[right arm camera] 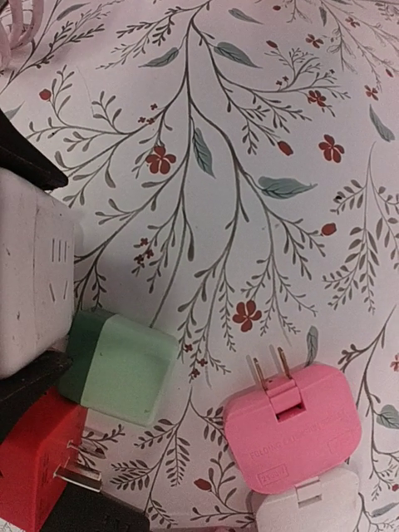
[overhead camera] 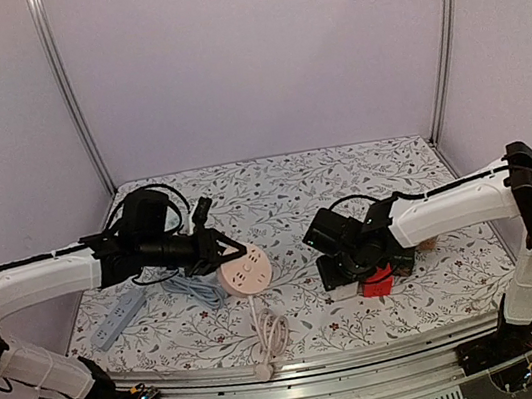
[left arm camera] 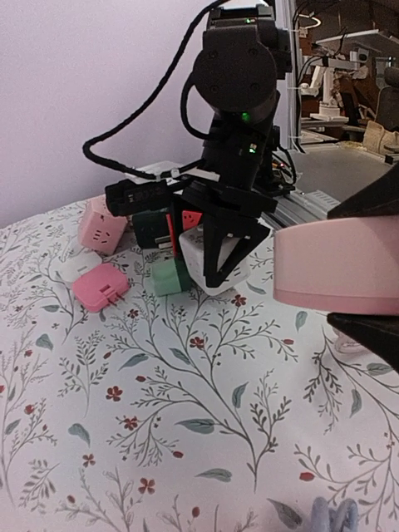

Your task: Pull the plug off the socket

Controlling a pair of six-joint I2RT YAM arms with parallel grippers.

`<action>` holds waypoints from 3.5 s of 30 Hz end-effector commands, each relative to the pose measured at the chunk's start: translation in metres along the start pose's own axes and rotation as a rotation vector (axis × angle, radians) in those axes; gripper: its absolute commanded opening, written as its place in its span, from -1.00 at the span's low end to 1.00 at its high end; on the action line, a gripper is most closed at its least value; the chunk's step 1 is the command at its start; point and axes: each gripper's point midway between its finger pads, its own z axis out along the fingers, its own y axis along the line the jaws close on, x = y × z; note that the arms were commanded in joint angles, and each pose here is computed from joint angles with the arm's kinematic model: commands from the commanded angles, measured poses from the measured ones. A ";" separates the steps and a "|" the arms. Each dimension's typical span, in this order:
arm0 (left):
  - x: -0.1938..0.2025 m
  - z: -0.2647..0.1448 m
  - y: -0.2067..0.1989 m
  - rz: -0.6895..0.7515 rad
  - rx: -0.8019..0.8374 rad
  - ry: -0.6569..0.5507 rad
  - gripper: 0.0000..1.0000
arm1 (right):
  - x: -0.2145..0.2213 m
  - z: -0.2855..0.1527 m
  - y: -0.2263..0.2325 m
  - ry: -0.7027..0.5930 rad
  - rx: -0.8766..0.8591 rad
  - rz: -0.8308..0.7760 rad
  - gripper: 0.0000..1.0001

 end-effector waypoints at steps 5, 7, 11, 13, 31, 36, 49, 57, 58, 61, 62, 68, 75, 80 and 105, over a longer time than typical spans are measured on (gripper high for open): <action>-0.062 0.012 -0.007 0.130 -0.024 -0.035 -0.66 | 0.001 0.000 -0.041 0.016 0.110 0.021 0.28; -0.074 0.016 0.006 0.131 -0.057 -0.032 -0.67 | -0.001 -0.001 -0.041 0.010 0.108 0.025 0.40; -0.098 0.020 0.028 0.148 -0.100 -0.031 -0.66 | -0.003 0.001 -0.038 0.013 0.101 0.015 0.71; -0.108 0.024 0.038 0.156 -0.118 -0.027 -0.62 | -0.006 -0.001 -0.036 0.005 0.098 0.012 0.84; -0.164 0.076 0.130 0.194 -0.294 0.005 -0.35 | -0.075 -0.069 -0.024 -0.222 0.019 0.012 0.97; -0.169 0.077 0.144 0.197 -0.340 -0.004 0.02 | -0.085 -0.090 -0.036 -0.284 0.019 0.041 0.97; -0.201 0.021 0.112 0.309 -0.468 -0.171 0.87 | -0.100 -0.080 -0.061 -0.251 -0.015 0.095 0.98; -0.208 -0.076 0.120 0.260 -0.564 -0.355 0.98 | -0.111 -0.067 -0.125 -0.221 -0.001 0.166 0.97; -0.207 -0.091 0.127 0.235 -0.583 -0.379 0.98 | -0.110 -0.067 -0.137 -0.219 0.010 0.183 0.98; -0.199 -0.135 0.153 0.156 -0.633 -0.446 0.98 | -0.104 -0.067 -0.178 -0.225 0.058 0.241 0.97; -0.196 -0.150 0.162 0.128 -0.648 -0.472 0.98 | -0.101 -0.067 -0.192 -0.225 0.076 0.260 0.97; -0.179 -0.241 0.195 0.004 -0.766 -0.671 0.97 | -0.077 -0.086 -0.269 -0.267 0.141 0.410 0.97; -0.146 -0.285 0.201 -0.014 -0.899 -0.889 0.97 | -0.068 -0.114 -0.300 -0.423 0.187 0.421 0.98; -0.117 -0.306 0.203 0.064 -1.015 -1.104 0.97 | -0.065 -0.121 -0.301 -0.597 0.191 0.347 0.97; -0.074 -0.259 0.223 0.238 -1.037 -0.979 0.99 | -0.018 -0.124 -0.320 -0.847 0.334 0.318 0.98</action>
